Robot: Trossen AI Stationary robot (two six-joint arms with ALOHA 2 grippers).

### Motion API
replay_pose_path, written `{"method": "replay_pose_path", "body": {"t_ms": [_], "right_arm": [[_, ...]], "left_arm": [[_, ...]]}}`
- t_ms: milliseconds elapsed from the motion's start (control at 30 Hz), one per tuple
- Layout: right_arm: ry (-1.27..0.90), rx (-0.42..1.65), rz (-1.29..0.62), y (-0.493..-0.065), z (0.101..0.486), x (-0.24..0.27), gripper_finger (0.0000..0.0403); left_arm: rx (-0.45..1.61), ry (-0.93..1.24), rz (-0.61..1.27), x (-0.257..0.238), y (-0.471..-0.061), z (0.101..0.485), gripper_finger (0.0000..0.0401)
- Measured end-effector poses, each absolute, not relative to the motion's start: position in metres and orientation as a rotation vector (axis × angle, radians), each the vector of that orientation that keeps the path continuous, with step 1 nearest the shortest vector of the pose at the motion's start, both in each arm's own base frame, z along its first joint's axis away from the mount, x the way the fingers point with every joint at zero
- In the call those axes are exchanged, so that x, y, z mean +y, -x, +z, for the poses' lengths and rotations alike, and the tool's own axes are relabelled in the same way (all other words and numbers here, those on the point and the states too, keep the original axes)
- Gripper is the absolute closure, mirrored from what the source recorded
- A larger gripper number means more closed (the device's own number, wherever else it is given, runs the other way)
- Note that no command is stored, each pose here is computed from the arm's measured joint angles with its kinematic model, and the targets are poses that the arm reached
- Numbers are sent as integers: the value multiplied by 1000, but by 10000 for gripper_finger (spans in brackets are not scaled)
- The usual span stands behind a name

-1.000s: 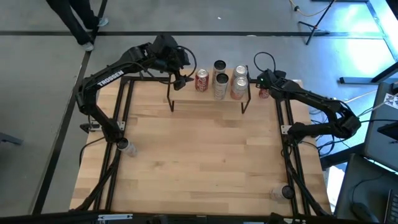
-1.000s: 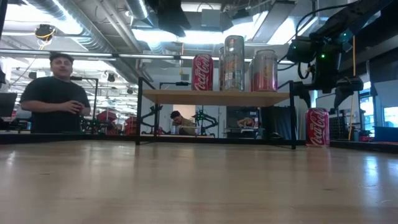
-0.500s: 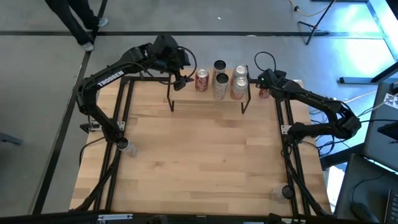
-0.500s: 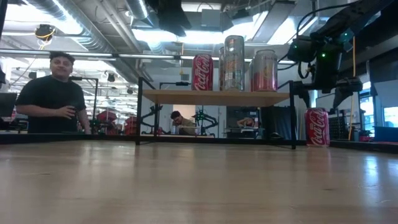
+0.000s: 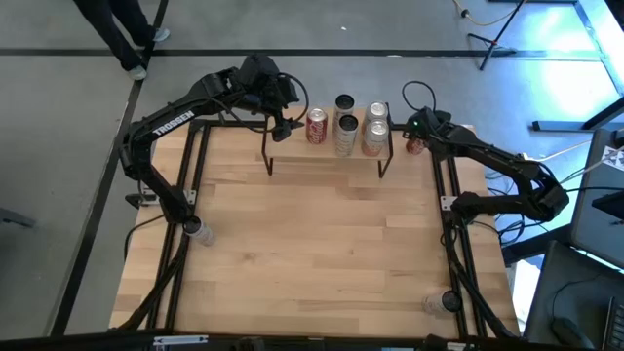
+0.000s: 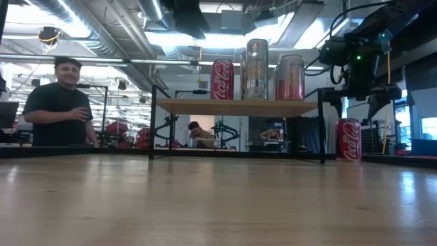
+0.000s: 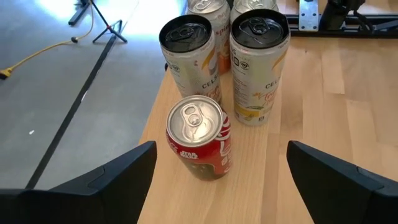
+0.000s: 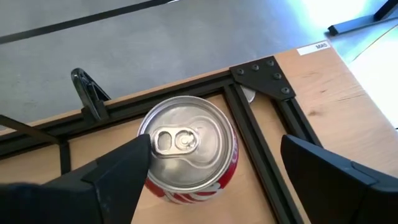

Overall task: Place canned beverage on shelf
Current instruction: Put the red soda can on the shelf aligned with the other red soda can

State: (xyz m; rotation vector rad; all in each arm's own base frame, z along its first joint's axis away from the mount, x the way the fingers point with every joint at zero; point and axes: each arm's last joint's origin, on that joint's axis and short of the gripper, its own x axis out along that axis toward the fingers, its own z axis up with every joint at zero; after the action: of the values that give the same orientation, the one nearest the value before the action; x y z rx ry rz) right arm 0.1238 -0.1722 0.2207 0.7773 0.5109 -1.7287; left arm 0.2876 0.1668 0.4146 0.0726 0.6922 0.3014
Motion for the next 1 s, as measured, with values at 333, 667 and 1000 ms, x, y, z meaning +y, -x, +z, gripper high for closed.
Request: {"method": "replay_pose_path", "body": {"t_ms": [333, 667, 1000], "right_arm": [[-775, 475, -1696, -126, 226, -174, 52], [-771, 514, -1709, -128, 219, -177, 52], [-782, 549, -1724, -131, 211, -180, 52]], "left_arm": [[693, -76, 300, 167, -288, 415, 53], [696, -92, 294, 167, -288, 415, 53], [696, -93, 294, 167, -288, 415, 53]]}}
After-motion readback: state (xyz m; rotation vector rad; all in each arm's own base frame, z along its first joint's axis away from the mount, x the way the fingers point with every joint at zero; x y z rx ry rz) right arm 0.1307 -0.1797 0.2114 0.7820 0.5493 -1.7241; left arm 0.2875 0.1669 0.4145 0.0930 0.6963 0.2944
